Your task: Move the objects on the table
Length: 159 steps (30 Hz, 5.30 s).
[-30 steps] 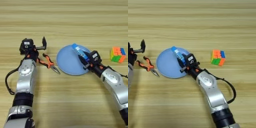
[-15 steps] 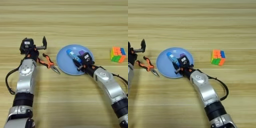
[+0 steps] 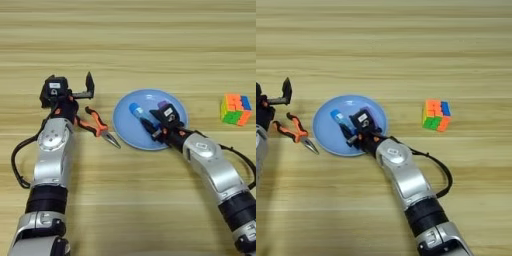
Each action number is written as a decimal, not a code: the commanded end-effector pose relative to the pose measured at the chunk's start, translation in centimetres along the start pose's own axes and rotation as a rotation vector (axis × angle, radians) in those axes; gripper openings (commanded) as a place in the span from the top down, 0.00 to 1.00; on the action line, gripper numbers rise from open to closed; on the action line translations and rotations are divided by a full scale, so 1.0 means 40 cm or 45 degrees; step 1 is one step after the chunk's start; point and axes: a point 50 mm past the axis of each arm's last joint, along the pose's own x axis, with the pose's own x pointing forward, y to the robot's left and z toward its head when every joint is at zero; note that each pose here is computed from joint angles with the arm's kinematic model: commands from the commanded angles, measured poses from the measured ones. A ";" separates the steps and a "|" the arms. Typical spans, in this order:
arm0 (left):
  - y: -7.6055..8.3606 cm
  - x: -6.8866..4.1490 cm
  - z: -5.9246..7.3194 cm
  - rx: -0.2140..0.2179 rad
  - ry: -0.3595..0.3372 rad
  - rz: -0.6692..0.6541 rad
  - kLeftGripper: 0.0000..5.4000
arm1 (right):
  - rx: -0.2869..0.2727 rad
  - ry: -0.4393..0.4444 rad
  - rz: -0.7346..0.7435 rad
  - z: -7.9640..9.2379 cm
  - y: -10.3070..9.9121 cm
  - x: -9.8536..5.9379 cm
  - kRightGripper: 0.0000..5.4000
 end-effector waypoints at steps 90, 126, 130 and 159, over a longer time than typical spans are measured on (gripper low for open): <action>-0.010 -0.003 -0.001 0.004 0.005 0.005 0.00 | 0.031 -0.129 -1.009 -0.022 -0.324 -0.251 0.01; -0.007 -0.001 -0.001 0.004 0.005 0.006 0.00 | 0.179 -0.040 -0.885 -0.092 -0.321 -0.204 0.35; -0.007 -0.001 -0.001 0.004 0.004 0.008 0.00 | 0.177 -0.043 -0.880 -0.091 -0.320 -0.203 0.38; 0.014 0.003 0.011 0.010 -0.017 0.039 0.00 | -0.087 -0.313 -0.284 0.048 -0.067 -0.129 0.38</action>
